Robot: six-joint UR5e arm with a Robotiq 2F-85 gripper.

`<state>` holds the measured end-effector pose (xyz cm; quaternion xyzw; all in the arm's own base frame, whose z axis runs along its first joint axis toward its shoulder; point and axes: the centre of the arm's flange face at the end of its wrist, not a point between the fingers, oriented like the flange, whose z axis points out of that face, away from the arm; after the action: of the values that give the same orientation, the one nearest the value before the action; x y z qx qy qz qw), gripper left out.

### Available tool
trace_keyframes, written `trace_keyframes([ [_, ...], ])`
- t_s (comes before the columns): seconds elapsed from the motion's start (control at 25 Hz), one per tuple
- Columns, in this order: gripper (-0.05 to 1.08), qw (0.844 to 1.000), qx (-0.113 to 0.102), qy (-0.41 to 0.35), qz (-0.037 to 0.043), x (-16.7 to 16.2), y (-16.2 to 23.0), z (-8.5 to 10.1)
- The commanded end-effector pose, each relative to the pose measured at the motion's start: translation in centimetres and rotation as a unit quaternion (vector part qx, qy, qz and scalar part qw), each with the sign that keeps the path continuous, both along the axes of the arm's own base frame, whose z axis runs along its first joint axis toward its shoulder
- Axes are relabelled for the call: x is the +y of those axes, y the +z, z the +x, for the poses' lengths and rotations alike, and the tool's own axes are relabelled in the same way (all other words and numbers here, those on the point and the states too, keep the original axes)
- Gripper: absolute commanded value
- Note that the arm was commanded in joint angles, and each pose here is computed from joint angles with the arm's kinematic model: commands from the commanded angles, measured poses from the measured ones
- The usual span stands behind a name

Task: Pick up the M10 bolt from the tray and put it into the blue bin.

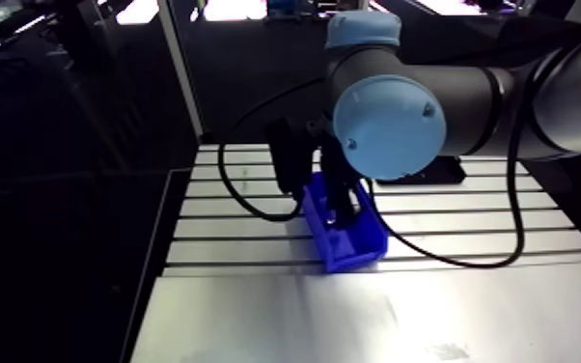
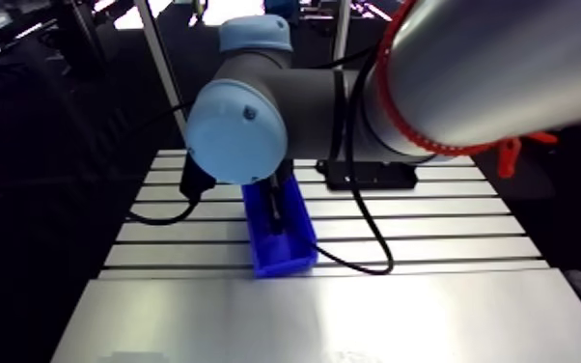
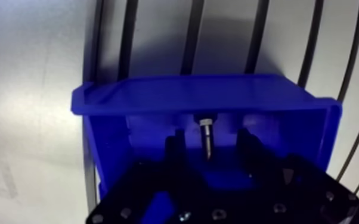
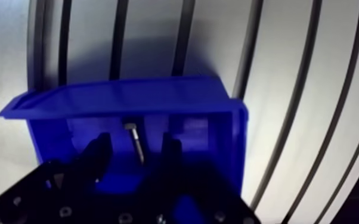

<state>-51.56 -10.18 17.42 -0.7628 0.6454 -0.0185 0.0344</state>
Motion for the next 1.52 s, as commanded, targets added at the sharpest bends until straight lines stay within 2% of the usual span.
trace_keyframes([
  [0.04, 0.26, 1.000, 0.013, -0.010, -0.0009, 0.0, 1.4, 0.0],
  [0.28, 0.13, 0.999, 0.030, -0.016, 0.0002, -0.1, 3.2, 0.4],
  [0.36, 0.01, 0.999, 0.039, -0.017, 0.0028, -0.1, 4.1, 0.4],
  [0.48, 0.01, 0.998, 0.053, -0.028, 0.0036, 0.0, 5.6, 0.5],
  [0.6, 0.01, 0.995, 0.074, -0.059, 0.0088, 0.2, 7.5, 0.5],
  [0.68, 0.01, 0.993, 0.083, -0.084, 0.0155, 0.3, 8.4, 0.3],
  [0.8, 0.01, 0.986, 0.085, -0.135, 0.0425, 0.6, 9.7, 0.2],
  [0.84, 0.01, 0.983, 0.083, -0.156, 0.0465, 0.6, 10.1, 0.1],
  [0.96, 0.01, 0.971, 0.064, -0.224, 0.0501, 0.7, 11.9, -0.4],
  [1.04, 0.01, 0.959, 0.047, -0.275, 0.0523, 0.7, 13.5, -0.9],
  [1.08, 0.01, 0.950, 0.041, -0.307, 0.0499, 0.8, 15.0, -1.4],
  [1.2, 0.01, 0.923, 0.005, -0.384, 0.0334, 0.5, 18.1, -2.3],
  [1.32, 0.01, 0.885, -0.020, -0.464, 0.0322, 0.5, 21.6, -2.9],
  [1.36, 0.01, 0.872, -0.019, -0.489, 0.0325, 0.4, 22.7, -3.1],
  [1.44, 0.01, 0.836, -0.018, -0.547, 0.0406, 0.7, 24.5, -3.4],
  [1.52, 0.01, 0.807, -0.009, -0.589, 0.0435, 0.8, 25.9, -3.7],
])
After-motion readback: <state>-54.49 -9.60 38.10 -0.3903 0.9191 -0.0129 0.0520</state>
